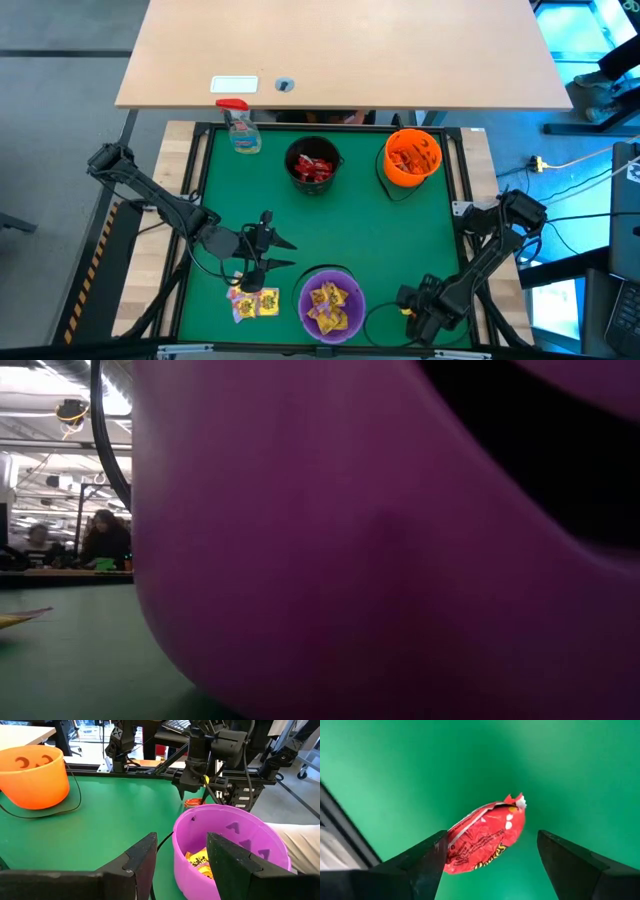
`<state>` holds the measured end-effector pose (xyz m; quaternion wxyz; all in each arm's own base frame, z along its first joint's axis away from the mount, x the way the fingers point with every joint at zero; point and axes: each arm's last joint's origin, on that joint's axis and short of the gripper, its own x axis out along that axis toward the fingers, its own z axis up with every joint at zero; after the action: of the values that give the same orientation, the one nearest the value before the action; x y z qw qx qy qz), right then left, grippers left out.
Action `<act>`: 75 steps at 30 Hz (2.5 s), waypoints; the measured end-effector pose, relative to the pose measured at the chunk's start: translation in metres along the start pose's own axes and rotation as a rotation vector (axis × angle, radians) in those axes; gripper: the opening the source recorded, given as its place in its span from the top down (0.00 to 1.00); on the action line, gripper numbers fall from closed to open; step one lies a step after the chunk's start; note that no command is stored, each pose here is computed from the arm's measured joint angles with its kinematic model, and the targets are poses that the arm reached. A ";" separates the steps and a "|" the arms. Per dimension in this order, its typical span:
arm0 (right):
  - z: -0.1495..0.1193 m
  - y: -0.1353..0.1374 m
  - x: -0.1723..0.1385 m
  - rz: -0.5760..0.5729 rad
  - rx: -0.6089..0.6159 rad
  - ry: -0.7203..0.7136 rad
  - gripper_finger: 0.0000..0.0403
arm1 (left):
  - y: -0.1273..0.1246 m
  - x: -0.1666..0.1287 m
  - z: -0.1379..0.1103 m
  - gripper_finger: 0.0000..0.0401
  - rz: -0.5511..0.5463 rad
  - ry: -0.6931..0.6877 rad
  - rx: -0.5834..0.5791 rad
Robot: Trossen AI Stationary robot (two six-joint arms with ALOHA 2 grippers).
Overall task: Sort candy
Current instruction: Put the orange chocolate into the orange bucket
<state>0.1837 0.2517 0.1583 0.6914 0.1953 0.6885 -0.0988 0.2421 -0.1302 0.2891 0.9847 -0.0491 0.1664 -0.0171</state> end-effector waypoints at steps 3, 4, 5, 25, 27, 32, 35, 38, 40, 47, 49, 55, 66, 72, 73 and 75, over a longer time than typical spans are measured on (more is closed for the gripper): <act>0.000 -0.001 0.000 -0.015 0.005 0.003 0.25 | 0.000 0.000 0.000 0.60 0.000 -0.001 0.000; 0.000 -0.002 0.000 -0.021 0.012 0.004 0.25 | 0.000 0.000 0.000 0.60 0.000 -0.001 -0.001; -0.001 -0.003 0.000 -0.028 0.024 0.006 0.25 | 0.000 0.000 0.000 0.60 0.000 -0.001 -0.001; -0.002 -0.008 0.000 -0.083 0.037 0.016 0.43 | 0.000 0.000 0.000 0.60 -0.001 -0.002 -0.003; -0.002 -0.008 0.000 -0.083 0.031 0.017 0.49 | 0.000 0.000 0.000 0.60 0.000 -0.002 -0.003; -0.002 -0.008 -0.001 -0.085 0.026 0.021 0.64 | 0.000 0.000 0.000 0.60 -0.001 -0.002 -0.003; -0.002 -0.008 -0.001 -0.083 0.023 0.029 0.70 | 0.000 0.000 0.000 0.60 0.000 -0.002 -0.003; -0.002 -0.008 -0.001 -0.081 0.012 0.033 0.75 | 0.000 0.000 0.000 0.60 0.000 -0.002 -0.003; -0.002 -0.008 -0.001 -0.080 0.004 0.037 0.77 | 0.000 0.000 0.000 0.60 0.000 -0.003 -0.005; -0.002 -0.007 -0.002 -0.077 0.000 0.037 0.82 | 0.000 0.000 0.000 0.60 0.000 -0.003 -0.007; -0.002 -0.007 -0.002 -0.077 0.000 0.036 0.83 | 0.000 0.000 0.000 0.60 -0.001 -0.004 -0.008; -0.001 -0.010 -0.009 -0.082 -0.003 -0.023 0.83 | 0.000 0.000 0.000 0.60 -0.001 -0.005 -0.010; -0.001 -0.022 -0.038 -0.093 0.001 -0.175 0.83 | -0.001 0.000 0.002 0.60 -0.005 -0.019 -0.017; -0.001 -0.020 -0.040 -0.056 0.045 -0.186 0.81 | -0.001 0.000 0.002 0.60 -0.005 -0.019 -0.034; -0.001 -0.018 -0.040 -0.037 0.048 -0.181 0.80 | -0.001 0.000 0.002 0.60 -0.005 -0.019 -0.035; 0.000 -0.015 -0.040 -0.003 0.049 -0.183 0.75 | -0.001 0.000 0.002 0.60 -0.005 -0.019 -0.035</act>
<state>0.1764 0.2331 0.1959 0.7462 0.2013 0.6203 -0.1340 0.2427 -0.1305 0.2910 0.9852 -0.0671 0.1572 -0.0163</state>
